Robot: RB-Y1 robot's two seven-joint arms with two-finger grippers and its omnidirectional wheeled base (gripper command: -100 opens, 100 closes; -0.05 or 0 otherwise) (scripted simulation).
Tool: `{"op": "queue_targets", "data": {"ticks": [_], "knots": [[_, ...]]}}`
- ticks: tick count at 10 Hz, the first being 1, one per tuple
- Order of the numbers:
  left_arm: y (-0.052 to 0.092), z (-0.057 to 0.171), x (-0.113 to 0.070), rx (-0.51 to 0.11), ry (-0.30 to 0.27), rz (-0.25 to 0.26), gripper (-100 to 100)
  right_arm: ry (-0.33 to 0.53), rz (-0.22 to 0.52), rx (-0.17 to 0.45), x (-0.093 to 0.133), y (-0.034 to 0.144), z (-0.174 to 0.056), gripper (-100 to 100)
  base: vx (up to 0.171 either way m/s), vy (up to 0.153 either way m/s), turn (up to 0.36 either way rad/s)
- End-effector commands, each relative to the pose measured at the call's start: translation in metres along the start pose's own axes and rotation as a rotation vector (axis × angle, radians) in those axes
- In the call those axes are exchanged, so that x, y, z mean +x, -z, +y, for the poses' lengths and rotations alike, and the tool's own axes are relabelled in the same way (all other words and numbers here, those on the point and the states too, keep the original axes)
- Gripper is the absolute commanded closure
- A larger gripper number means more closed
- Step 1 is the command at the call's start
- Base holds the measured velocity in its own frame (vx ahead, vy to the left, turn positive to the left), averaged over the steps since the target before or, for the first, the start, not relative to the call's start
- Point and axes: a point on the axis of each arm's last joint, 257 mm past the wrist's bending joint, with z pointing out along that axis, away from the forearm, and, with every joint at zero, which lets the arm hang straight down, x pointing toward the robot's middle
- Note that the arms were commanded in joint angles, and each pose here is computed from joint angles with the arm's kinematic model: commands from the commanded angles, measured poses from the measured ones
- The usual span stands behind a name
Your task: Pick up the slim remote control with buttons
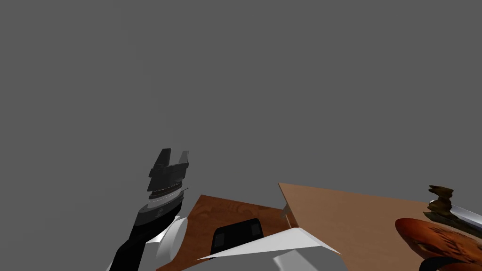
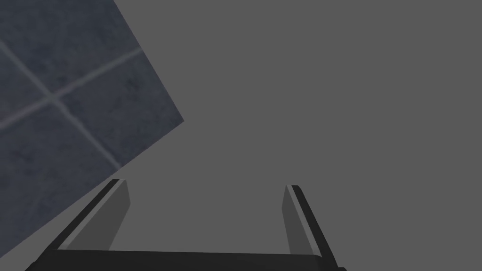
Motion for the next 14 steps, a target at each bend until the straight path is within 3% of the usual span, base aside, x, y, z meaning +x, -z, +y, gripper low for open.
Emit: {"op": "queue_targets", "data": {"ticks": [1,3,4,5,6,7,8,9,12,13,14], "knots": [[0.0,0.0,0.0,0.0,0.0,0.0,0,0.005,0.019,0.005,0.008,-0.002,-0.003,-100,0.057,-0.087,0.025],[0.0,0.0,0.0,0.0,0.0,0.0,0,0.014,0.059,0.008,0.027,-0.007,-0.002,-100,0.055,-0.067,0.042],[0.0,0.0,0.0,0.0,0.0,0.0,0,0.011,0.047,0.008,0.021,-0.007,-0.001,-100,0.029,-0.035,0.016],[0.0,0.0,0.0,0.0,0.0,0.0,0,0.012,0.049,0.008,0.022,-0.007,-0.001,0,0.005,-0.007,0.001],[0.0,0.0,0.0,0.0,0.0,0.0,0,0.01,0.045,0.017,0.013,-0.01,-0.007,-100,-0.027,0.015,0.057],[0.0,0.0,0.0,0.0,0.0,0.0,0,0.018,0.033,0.014,0.0,-0.013,-0.007,-100,-0.073,0.029,0.078],[0.0,0.0,0.0,0.0,0.0,0.0,0,0.006,0.044,0.025,0.006,-0.013,-0.013,-100,-0.065,0.028,0.029],[0.0,0.0,0.0,0.0,0.0,0.0,0,0.01,0.033,0.023,-0.006,-0.016,-0.013,-100,-0.067,0.043,0.048],[0.0,0.0,0.0,0.0,0.0,0.0,0,-0.003,0.038,0.032,-0.009,-0.019,-0.02,-100,-0.05,0.028,0.035],[0.0,0.0,0.0,0.0,0.0,0.0,0,0.002,0.025,0.025,-0.022,-0.022,-0.017,-100,-0.045,0.022,0.048],[0.0,0.0,0.0,0.0,0.0,0.0,0,-0.013,0.04,0.036,-0.013,-0.021,-0.023,-100,-0.039,0.018,0.031]]}}
